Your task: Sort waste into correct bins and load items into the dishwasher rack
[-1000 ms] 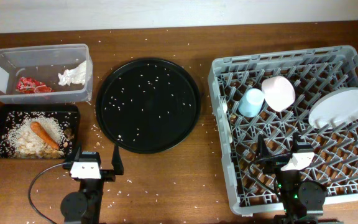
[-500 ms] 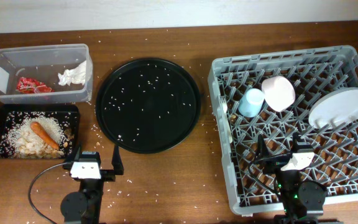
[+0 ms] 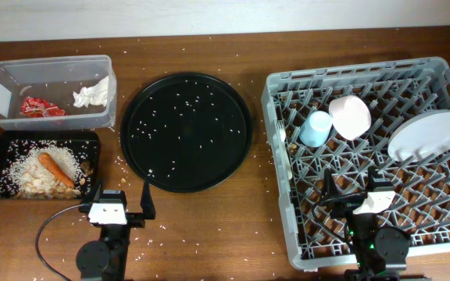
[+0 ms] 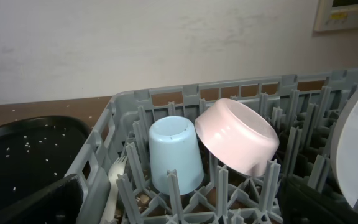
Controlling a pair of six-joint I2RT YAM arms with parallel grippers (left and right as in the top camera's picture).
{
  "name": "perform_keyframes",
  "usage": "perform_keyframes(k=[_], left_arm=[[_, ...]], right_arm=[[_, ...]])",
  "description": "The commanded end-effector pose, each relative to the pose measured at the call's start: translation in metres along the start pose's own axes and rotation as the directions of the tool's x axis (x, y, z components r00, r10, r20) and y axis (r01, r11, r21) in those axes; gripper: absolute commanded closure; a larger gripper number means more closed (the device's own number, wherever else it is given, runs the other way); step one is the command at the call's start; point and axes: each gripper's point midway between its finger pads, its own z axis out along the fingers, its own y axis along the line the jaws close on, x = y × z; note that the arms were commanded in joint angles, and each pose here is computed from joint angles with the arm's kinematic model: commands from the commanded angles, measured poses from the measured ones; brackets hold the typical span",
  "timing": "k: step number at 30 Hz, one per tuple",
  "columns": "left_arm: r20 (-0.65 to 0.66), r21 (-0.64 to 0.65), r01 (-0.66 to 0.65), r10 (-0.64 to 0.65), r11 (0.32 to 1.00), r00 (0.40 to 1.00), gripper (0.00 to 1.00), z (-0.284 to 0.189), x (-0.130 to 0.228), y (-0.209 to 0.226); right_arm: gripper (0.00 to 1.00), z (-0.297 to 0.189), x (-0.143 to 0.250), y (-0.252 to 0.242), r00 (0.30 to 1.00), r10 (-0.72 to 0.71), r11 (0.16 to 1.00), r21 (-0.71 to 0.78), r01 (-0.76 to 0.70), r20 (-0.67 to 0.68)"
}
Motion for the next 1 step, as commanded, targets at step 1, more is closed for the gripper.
perform_keyframes(k=[1], left_arm=[[-0.004,-0.010,0.009,-0.009,1.000,1.000,0.01,-0.0002,0.0018,0.0014]], right_arm=[[0.01,0.0002,0.0025,-0.0014,1.000,0.001,1.000,0.004,-0.001,-0.001]])
